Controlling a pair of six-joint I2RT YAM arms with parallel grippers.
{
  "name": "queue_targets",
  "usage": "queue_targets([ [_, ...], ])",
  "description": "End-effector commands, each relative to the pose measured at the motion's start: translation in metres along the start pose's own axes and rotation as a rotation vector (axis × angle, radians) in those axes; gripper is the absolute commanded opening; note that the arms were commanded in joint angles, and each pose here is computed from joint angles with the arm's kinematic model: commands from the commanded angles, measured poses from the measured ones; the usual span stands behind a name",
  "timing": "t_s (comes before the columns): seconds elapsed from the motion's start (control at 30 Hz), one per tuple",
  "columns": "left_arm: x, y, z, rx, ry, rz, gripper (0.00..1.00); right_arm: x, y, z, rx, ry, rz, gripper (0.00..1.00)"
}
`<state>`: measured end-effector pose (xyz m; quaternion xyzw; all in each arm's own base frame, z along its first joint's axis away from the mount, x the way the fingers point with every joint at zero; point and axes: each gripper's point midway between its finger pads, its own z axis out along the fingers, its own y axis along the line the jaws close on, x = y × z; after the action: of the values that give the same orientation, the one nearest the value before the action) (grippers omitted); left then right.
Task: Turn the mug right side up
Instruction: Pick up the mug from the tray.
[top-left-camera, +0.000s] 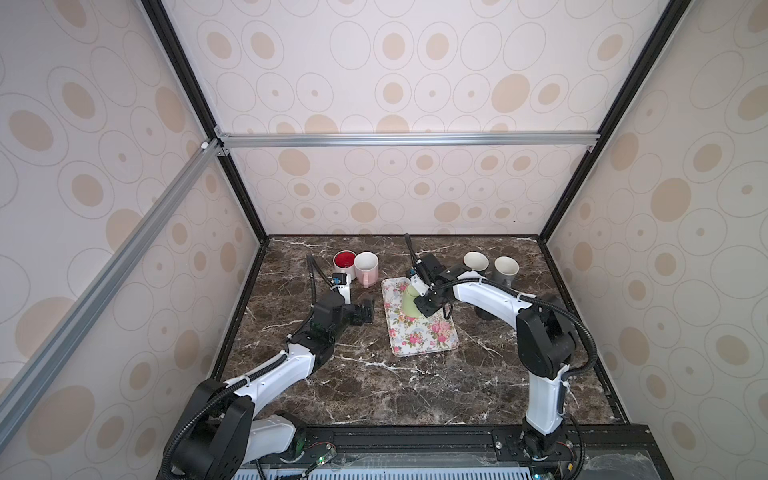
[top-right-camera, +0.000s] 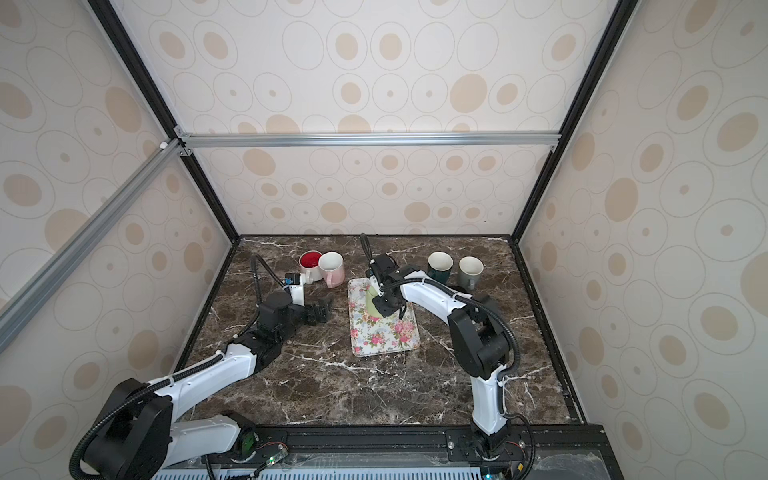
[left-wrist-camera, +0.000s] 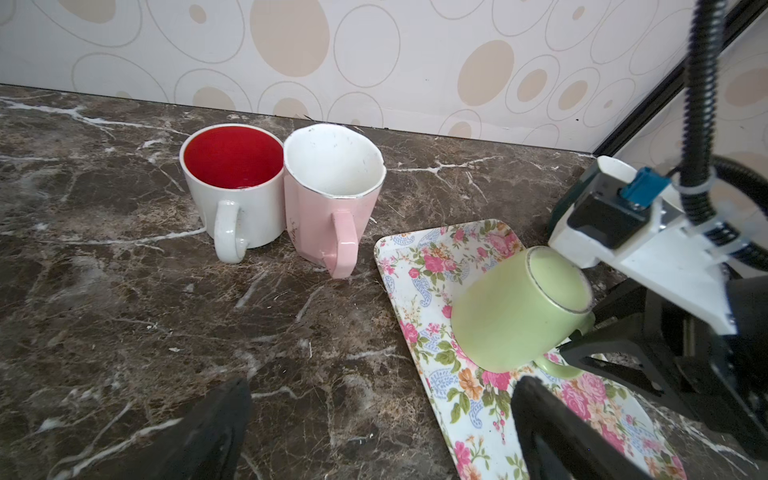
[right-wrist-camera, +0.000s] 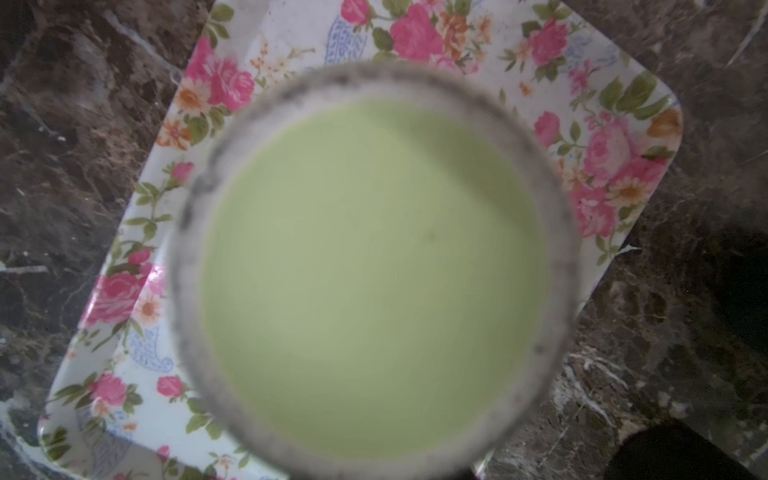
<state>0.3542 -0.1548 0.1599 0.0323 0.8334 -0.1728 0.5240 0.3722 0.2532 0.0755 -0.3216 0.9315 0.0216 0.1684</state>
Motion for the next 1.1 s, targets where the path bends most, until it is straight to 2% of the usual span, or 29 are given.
queue_targets([
  [0.0,0.0,-0.004,0.001,0.014,-0.003,-0.008,0.98,-0.001,0.003,-0.003,0.008,0.006,-0.005,0.19],
  [0.27,0.0,-0.006,0.001,0.025,-0.004,-0.015,0.98,-0.003,0.001,-0.006,0.021,0.0,0.024,0.0],
  [0.43,0.001,-0.008,0.001,0.042,-0.005,-0.021,0.98,-0.005,-0.004,-0.019,0.041,-0.038,0.049,0.0],
  [1.07,-0.005,-0.021,-0.008,0.121,-0.043,-0.051,0.98,-0.007,0.012,-0.093,-0.141,-0.312,0.22,0.0],
])
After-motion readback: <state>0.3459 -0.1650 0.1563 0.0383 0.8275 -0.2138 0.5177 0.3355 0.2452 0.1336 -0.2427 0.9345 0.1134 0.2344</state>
